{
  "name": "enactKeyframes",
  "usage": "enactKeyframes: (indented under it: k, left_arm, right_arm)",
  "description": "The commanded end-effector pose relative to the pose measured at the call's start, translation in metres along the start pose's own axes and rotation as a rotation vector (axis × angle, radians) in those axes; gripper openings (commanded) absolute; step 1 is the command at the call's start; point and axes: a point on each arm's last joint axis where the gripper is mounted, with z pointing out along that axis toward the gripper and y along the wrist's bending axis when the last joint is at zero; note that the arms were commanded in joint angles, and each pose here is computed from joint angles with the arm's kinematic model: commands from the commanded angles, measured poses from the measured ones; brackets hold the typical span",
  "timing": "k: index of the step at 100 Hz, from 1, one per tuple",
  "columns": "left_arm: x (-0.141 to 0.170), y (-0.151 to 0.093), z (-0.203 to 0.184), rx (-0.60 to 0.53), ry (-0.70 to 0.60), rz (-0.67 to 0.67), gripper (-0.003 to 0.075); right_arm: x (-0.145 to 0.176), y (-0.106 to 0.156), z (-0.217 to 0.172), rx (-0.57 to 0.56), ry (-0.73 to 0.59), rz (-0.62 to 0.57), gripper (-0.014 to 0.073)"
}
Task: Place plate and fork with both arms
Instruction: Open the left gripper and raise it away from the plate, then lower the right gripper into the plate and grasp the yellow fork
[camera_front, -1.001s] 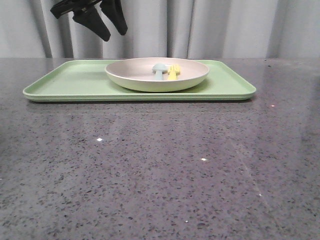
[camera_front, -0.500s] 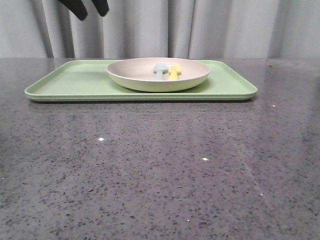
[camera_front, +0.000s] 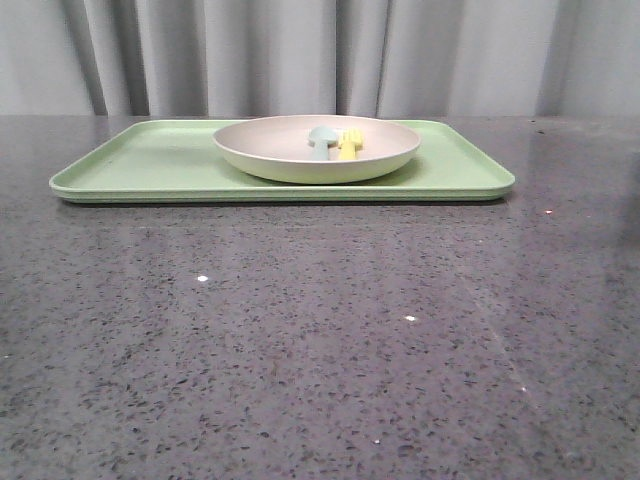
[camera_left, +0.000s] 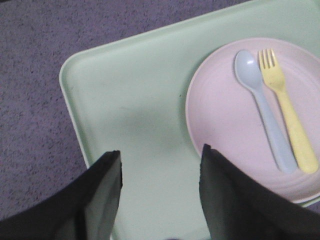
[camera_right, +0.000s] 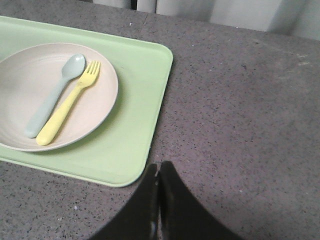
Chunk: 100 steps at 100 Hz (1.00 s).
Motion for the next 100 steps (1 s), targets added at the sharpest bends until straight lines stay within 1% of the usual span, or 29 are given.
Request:
enactKeyframes:
  k: [1,17,32,37,44,61,68,80,88,100]
  left_arm:
    - [0.002,0.000,-0.041,-0.011,-0.137,-0.003,0.0354]
    - [0.025,0.009,-0.055,-0.030,-0.174,-0.025,0.0354]
    - [0.056,0.018,-0.068,-0.052,-0.188,-0.052,0.0354]
    - [0.067,0.020,-0.071,-0.058,-0.190,-0.058,0.0354]
    - [0.081,0.021,-0.076,-0.062,-0.197,-0.064,0.0354]
    - [0.111,0.020,-0.088,-0.070,-0.243,-0.059,0.0354]
    - [0.122,0.020,-0.093,-0.070,-0.257,-0.061,0.0354]
    - [0.134,0.019,-0.100,-0.068,-0.271,-0.074,0.0354]
    - [0.138,0.018,-0.106,-0.067,-0.284,-0.075,0.0354]
    - [0.141,0.017,-0.115,-0.066,-0.309,-0.073,0.0354]
  right_arm:
    - [-0.026,0.005,0.005,-0.008,-0.054,-0.025,-0.0055]
    - [-0.045,0.015,0.028,-0.027,0.009,-0.040,-0.0054]
    - [-0.059,0.027,0.051,-0.051,0.066,-0.052,-0.0046]
    - [-0.063,0.033,0.058,-0.064,0.080,-0.056,-0.0024]
    - [-0.067,0.041,0.069,-0.079,0.105,-0.063,0.0037]
    - [-0.076,0.062,0.096,-0.113,0.166,-0.084,0.0270]
    - [-0.078,0.071,0.111,-0.132,0.197,-0.082,0.0330]
    - [-0.079,0.082,0.131,-0.167,0.248,-0.054,0.0370]
    - [-0.079,0.087,0.146,-0.190,0.287,-0.026,0.0372]
    - [-0.076,0.092,0.165,-0.190,0.338,0.004,0.0372]
